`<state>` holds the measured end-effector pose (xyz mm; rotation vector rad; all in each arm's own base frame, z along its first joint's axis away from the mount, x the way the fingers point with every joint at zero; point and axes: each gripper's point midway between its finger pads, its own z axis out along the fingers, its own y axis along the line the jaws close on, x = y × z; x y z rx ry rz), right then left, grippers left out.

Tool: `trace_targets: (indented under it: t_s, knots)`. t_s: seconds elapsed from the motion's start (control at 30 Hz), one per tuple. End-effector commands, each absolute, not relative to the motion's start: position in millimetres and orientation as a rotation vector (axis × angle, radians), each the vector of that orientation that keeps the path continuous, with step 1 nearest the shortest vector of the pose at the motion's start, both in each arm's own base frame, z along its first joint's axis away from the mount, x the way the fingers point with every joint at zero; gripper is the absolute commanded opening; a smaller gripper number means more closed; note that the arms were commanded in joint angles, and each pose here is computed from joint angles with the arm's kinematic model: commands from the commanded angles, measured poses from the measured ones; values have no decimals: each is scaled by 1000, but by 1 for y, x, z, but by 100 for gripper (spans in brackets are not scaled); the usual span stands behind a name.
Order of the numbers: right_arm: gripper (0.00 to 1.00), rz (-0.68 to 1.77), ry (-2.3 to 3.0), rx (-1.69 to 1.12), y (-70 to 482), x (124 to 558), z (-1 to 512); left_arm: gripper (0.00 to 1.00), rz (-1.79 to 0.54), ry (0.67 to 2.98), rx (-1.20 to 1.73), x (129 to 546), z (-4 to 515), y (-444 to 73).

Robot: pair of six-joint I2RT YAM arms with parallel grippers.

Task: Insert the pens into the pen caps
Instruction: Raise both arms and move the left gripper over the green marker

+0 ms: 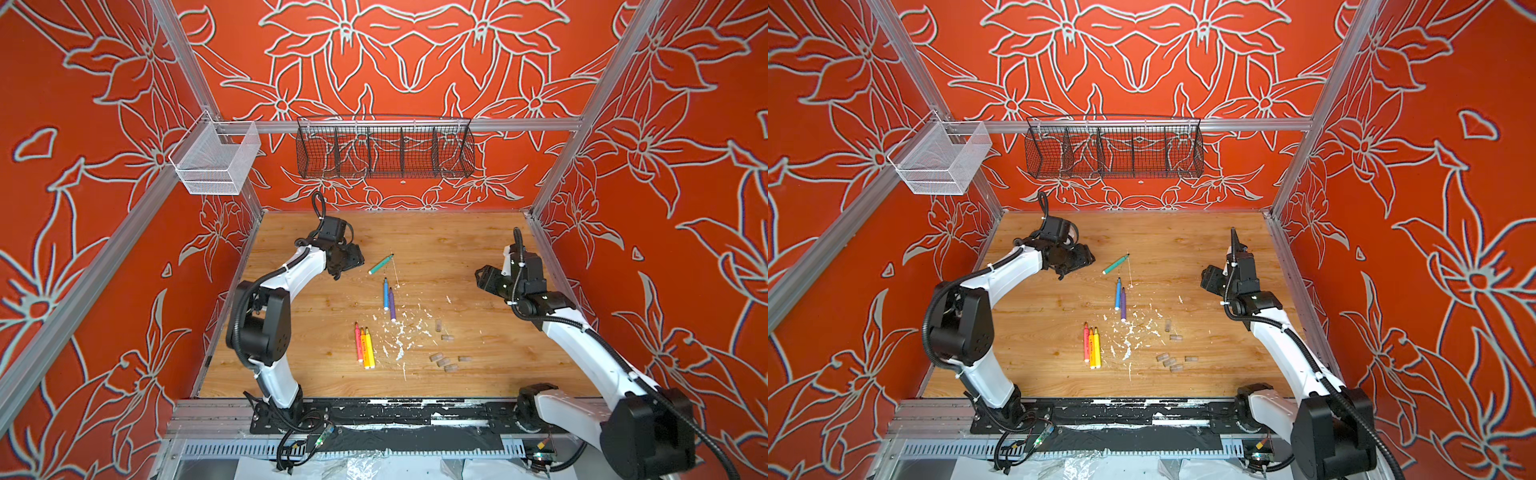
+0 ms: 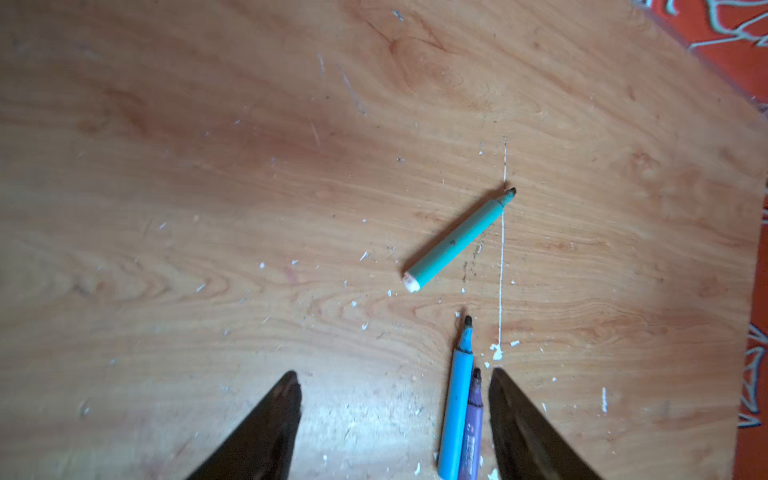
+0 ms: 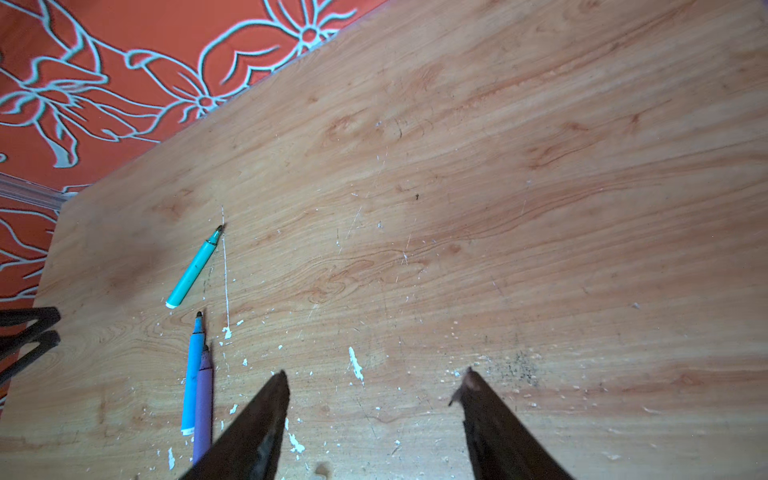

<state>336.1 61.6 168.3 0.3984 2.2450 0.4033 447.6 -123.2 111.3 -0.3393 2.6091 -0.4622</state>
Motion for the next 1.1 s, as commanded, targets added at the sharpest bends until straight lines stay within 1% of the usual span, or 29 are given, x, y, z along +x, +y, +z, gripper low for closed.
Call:
trace_targets:
  t_s: [0.0, 0.13, 0.43, 0.73, 0.8, 0.97, 1.07]
  knots:
    - [68, 353, 2224, 394, 58, 338, 167, 66, -368, 2708, -128, 448, 88, -146]
    - [67, 342, 2247, 384, 60, 341, 163, 65, -255, 2761, 7, 451, 75, -167]
    - [67, 366, 2285, 349, 73, 346, 158, 71, -194, 2887, 22, 456, 47, -167]
    - [67, 360, 2288, 332, 76, 346, 159, 71, -123, 3008, 31, 456, 18, -165]
    - [67, 359, 2289, 329, 77, 346, 160, 70, -120, 3025, 39, 456, 14, -166]
    - [67, 353, 2292, 320, 78, 345, 160, 61, -113, 3068, 47, 454, 3, -168]
    - [67, 352, 2293, 315, 79, 346, 160, 59, -104, 3094, 59, 454, -5, -170]
